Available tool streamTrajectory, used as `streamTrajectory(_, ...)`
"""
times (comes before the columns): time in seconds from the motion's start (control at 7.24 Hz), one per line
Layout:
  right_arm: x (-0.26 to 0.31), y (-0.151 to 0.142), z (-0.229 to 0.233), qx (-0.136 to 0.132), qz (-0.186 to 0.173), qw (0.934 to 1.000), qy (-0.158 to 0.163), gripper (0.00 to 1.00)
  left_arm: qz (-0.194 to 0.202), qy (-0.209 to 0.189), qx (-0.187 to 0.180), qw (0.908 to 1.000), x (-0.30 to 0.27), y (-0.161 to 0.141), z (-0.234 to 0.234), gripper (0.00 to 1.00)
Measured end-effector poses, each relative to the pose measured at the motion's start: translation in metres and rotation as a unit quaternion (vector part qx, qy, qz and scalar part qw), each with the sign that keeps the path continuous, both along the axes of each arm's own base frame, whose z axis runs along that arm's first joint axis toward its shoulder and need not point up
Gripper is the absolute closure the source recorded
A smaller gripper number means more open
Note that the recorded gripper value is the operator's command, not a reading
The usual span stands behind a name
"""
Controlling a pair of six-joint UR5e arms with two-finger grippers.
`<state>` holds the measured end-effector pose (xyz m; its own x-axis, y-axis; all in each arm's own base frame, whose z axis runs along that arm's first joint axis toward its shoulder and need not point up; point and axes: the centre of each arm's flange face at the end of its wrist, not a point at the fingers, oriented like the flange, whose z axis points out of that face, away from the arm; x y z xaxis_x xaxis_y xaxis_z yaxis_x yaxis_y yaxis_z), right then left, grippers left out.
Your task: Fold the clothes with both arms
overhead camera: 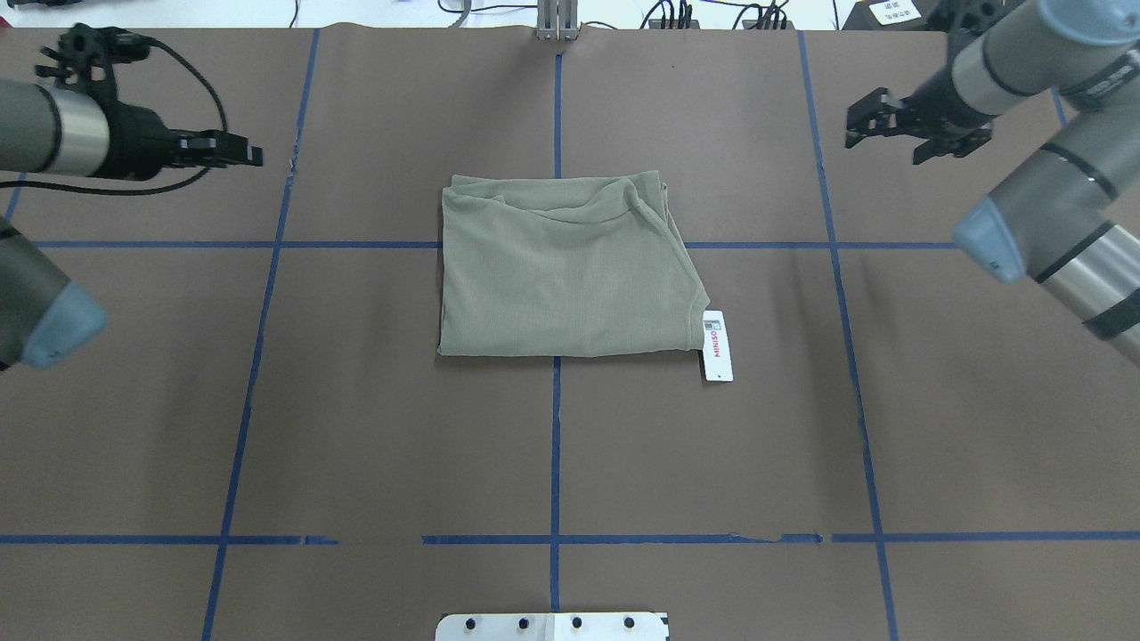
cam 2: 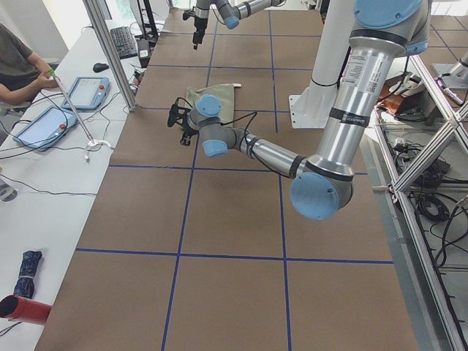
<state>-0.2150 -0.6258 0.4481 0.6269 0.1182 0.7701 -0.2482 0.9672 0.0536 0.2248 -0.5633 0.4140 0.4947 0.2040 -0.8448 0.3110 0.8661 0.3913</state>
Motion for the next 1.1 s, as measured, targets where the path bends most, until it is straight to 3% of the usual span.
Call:
streamTrajectory(0.28, 0.105, 0.007, 0.072, 0.028, -0.061, 0.9966, 0.047, 0.0, 0.041, -0.084, 0.041, 0.9948, -0.112, -0.015, 0.043, 0.34)
streamTrajectory(0.41, 0.149, 0.014, 0.101, 0.032, -0.094, 0.9931, 0.063, 0.0, 0.062, -0.125, 0.046, 0.9892, -0.167, -0.016, 0.065, 0.28)
streamTrajectory(0.69, 0.203, 0.032, 0.145, 0.027, -0.152, 0.9852, 0.075, 0.0, 0.096, -0.16, 0.01, 0.9824, -0.24, -0.004, 0.089, 0.0)
streamTrajectory(1.1, 0.236, 0.06, 0.176, 0.012, -0.17, 0.984, 0.053, 0.0, 0.127, -0.172, -0.05, 0.9756, -0.264, 0.042, 0.136, 0.0)
